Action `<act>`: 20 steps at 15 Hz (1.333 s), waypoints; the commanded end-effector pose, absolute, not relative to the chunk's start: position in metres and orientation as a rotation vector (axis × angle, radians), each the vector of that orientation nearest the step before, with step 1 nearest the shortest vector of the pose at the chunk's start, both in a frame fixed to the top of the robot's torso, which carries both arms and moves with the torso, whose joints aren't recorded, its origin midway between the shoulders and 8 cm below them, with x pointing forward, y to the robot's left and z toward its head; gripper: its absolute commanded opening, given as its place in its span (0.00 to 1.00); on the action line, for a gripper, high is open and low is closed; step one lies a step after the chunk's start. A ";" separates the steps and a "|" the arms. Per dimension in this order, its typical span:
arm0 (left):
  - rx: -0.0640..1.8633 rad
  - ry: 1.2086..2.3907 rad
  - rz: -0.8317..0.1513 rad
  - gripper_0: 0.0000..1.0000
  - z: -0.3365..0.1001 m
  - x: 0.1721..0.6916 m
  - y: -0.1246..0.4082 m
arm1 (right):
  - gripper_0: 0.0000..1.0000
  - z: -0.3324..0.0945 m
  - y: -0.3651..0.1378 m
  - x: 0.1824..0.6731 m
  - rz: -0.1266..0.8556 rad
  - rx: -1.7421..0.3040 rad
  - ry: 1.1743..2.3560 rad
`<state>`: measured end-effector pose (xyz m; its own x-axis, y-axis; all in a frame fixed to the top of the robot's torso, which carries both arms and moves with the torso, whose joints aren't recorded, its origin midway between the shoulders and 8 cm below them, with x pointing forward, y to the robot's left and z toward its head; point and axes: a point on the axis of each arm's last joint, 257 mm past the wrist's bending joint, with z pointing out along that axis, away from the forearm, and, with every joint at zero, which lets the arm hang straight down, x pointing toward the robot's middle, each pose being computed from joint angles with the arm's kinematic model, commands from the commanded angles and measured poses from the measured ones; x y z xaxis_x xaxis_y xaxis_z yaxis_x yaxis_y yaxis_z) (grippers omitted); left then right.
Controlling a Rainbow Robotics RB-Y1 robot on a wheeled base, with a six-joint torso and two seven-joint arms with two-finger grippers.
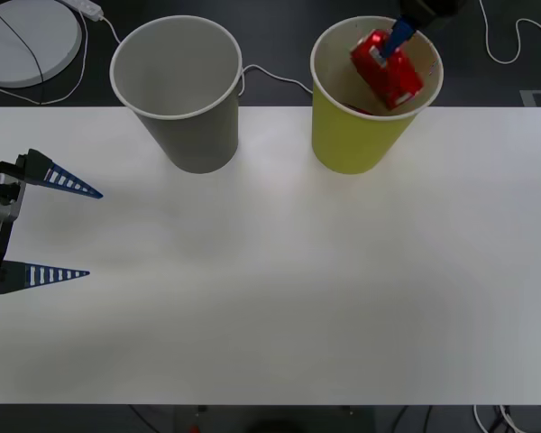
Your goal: Put the can into the green bin and the plastic bottle into the gray bin
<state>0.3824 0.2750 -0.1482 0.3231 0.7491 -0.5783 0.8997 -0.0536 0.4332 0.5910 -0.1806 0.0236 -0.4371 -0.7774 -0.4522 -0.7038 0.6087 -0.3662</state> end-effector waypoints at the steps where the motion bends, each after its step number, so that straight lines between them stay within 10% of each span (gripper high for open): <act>1: 1.836 1.464 -0.253 1.00 -0.148 0.382 0.275 | 1.00 0.028 -0.184 0.584 -0.123 -1.194 2.232; 20: 1.836 1.464 -0.253 1.00 -0.148 0.382 0.275 | 1.00 0.007 -0.233 0.456 0.227 -1.553 1.812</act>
